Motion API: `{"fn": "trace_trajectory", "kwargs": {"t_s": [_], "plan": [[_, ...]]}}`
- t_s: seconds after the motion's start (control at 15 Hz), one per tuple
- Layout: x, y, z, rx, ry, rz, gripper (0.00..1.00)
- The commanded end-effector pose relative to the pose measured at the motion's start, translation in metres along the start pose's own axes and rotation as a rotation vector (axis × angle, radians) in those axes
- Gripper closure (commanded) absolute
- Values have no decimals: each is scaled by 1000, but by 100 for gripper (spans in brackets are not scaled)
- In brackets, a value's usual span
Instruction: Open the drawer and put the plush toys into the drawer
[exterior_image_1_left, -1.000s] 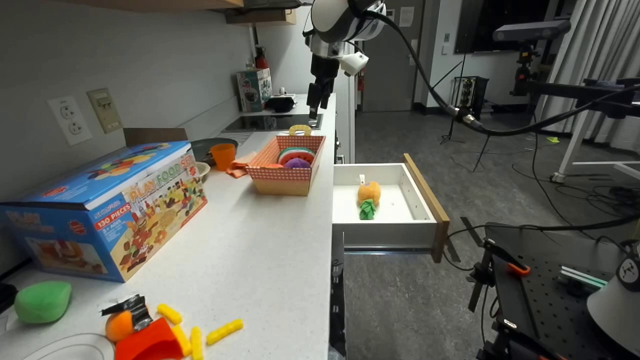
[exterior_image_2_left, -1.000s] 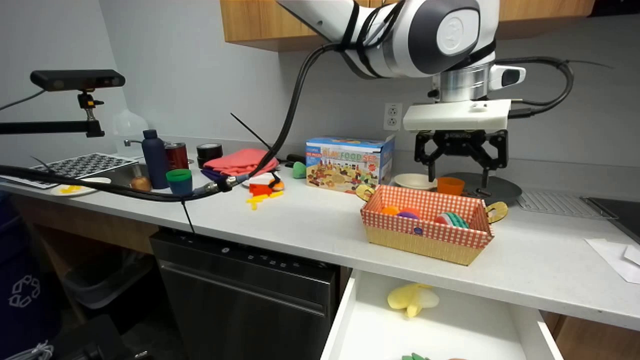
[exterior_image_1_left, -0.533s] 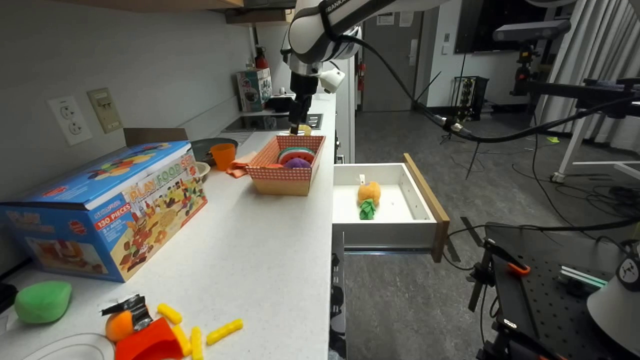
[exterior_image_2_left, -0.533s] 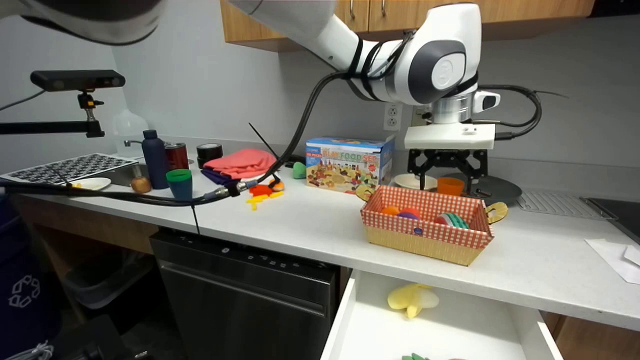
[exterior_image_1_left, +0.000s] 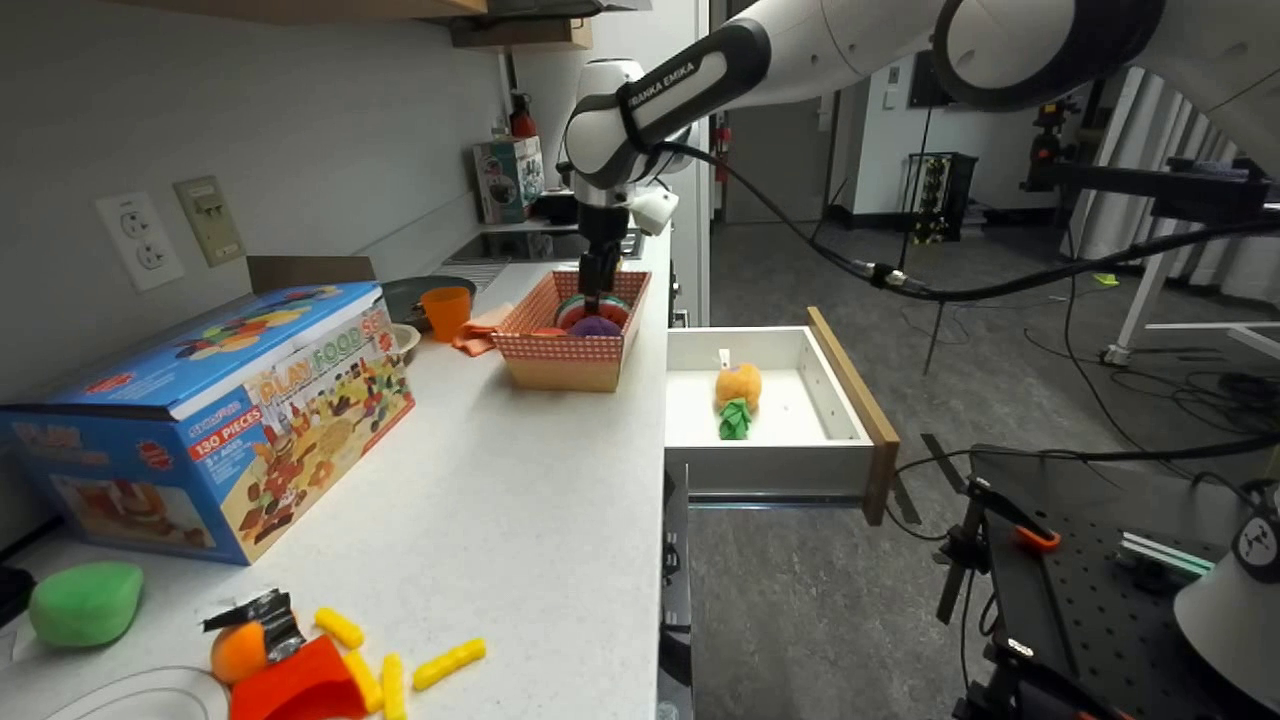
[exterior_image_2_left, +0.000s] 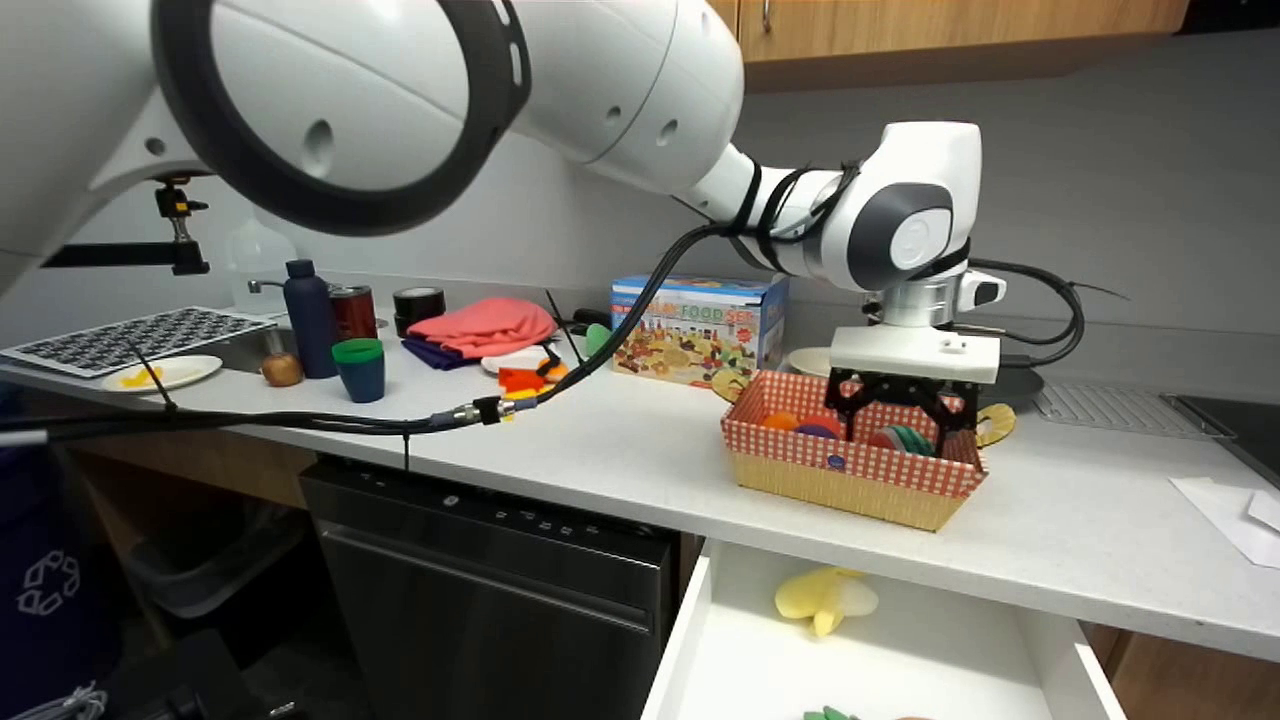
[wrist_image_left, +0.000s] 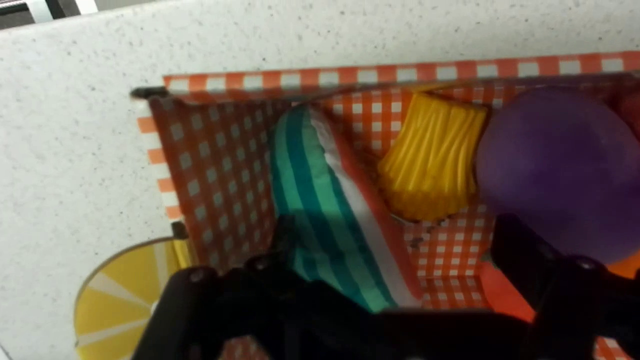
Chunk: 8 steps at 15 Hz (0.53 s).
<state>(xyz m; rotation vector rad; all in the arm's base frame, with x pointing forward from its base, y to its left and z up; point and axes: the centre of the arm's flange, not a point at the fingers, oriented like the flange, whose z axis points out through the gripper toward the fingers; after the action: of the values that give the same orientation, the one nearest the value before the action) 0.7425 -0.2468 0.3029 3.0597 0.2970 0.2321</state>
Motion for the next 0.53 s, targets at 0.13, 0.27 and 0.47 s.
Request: {"fn": "trace_trajectory", "kwargs": {"t_s": [0.13,0.27,0.47], "plan": [[29,27,18,29,-27,3,8],[27,31,19,36,-29,8,34],[24,39,16,46,-18,27,58]]}}
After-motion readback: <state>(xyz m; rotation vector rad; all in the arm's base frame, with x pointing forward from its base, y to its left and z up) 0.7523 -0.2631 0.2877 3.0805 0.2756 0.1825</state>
